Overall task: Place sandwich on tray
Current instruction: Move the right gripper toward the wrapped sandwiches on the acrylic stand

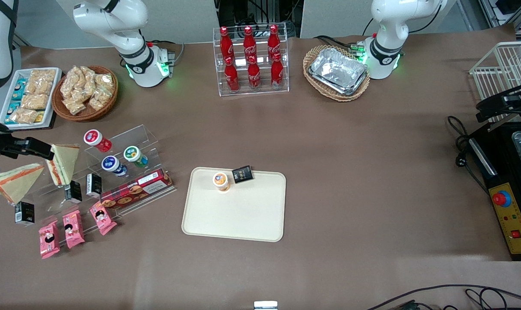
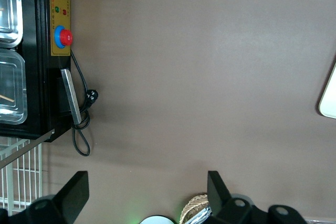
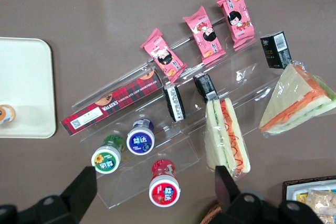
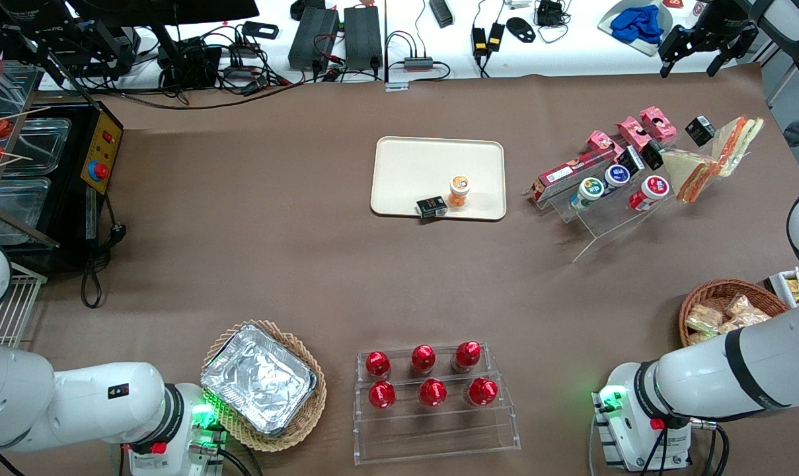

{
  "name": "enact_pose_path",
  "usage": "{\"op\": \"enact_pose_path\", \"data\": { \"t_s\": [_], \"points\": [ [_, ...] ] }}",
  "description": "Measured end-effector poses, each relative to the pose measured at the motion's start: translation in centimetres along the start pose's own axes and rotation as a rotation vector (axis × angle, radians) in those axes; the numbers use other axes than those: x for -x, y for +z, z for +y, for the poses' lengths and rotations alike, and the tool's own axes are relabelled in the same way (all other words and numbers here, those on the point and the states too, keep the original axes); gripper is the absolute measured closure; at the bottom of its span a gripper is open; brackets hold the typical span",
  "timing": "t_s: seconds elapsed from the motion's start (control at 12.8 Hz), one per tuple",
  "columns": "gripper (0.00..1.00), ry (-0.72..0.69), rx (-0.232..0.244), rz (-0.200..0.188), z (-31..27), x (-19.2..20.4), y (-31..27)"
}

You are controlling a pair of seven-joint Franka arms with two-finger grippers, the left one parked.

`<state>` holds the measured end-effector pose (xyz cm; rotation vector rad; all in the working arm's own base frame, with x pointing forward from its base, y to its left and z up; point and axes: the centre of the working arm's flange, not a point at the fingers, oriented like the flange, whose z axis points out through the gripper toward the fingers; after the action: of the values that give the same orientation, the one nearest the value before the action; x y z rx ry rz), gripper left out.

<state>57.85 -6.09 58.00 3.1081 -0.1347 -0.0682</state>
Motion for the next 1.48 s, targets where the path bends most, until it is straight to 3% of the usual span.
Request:
{"op": "enact_pose_path", "data": {
  "t_s": [0.39,0.7,1.48],
  "points": [
    [0.0,0.018,-0.002,0.01,0.0,0.1,-0.5],
    [0.0,0.196,-0.003,0.016,0.6,0.1,-0.8],
    [0.0,0.522,0.012,0.072,16.2,1.3,0.1]
  ]
}}
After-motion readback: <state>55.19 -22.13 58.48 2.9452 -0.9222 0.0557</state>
